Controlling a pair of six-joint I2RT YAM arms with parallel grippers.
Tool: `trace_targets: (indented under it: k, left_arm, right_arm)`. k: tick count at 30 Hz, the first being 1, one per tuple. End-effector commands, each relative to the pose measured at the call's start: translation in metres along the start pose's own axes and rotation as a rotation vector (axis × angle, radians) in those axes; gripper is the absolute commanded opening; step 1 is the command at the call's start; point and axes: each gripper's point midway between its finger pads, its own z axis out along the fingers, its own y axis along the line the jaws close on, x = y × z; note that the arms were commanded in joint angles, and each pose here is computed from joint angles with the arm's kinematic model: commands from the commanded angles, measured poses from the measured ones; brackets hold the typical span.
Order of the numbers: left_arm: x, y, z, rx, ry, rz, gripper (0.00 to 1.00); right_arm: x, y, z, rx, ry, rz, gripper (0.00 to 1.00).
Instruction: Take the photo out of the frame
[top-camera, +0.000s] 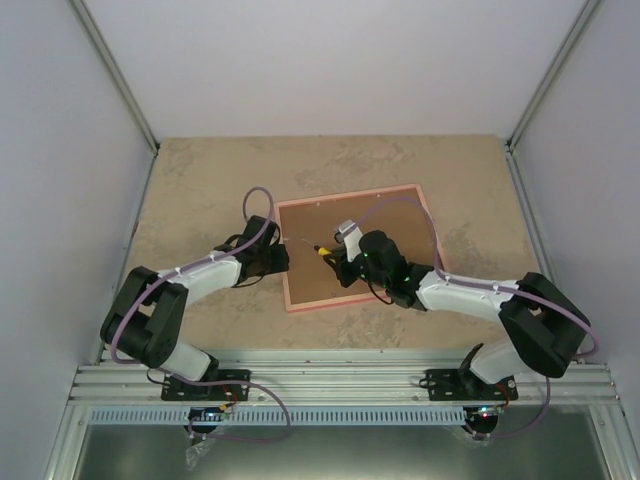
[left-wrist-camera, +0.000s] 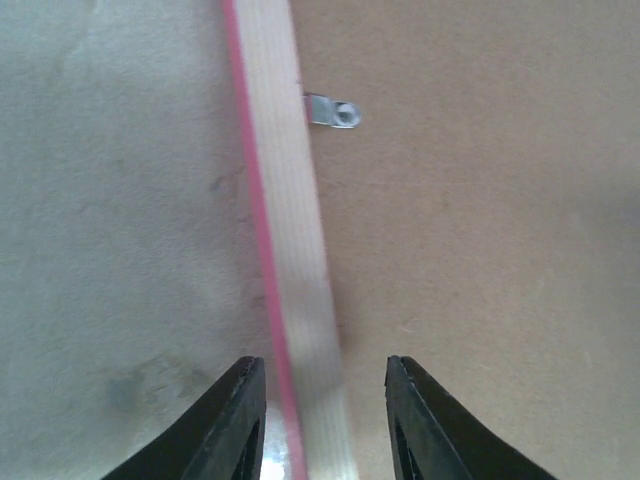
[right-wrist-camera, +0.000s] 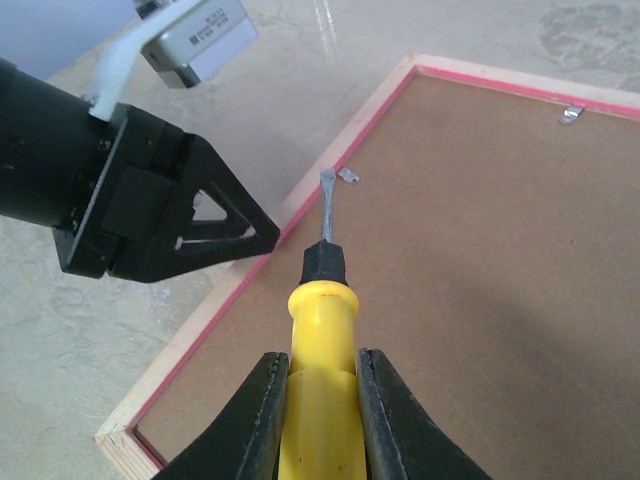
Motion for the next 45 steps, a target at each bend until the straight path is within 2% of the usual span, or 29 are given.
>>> trace_targets:
  k: [1, 11, 19, 24, 45]
  left_arm:
    - [-0.006, 0.009, -0.002, -0.067, -0.021, -0.007, 0.37]
    - [-0.001, 0.006, 0.013, -0.044, 0.012, -0.005, 0.36]
    - [0.007, 0.005, 0.017, -0.025, 0.032, -0.001, 0.18]
    - [0.011, 0.008, 0.015, -0.028, 0.038, -0.003, 0.13]
    - [0.019, 0.006, 0.011, 0.005, 0.044, -0.011, 0.11]
  right_arm:
    - [-0.005, -0.001, 0.005, -0.005, -0.002, 0.012, 0.01]
    - [0.002, -0.001, 0.029, -0.019, 0.049, 0.030, 0.00]
    - [0.014, -0.002, 0.057, -0.022, 0.102, 0.054, 0.01]
    - [0.020, -0.001, 0.069, -0.034, 0.120, 0.072, 0.00]
    - [0.035, -0.004, 0.099, -0.003, 0.133, 0.118, 0.01]
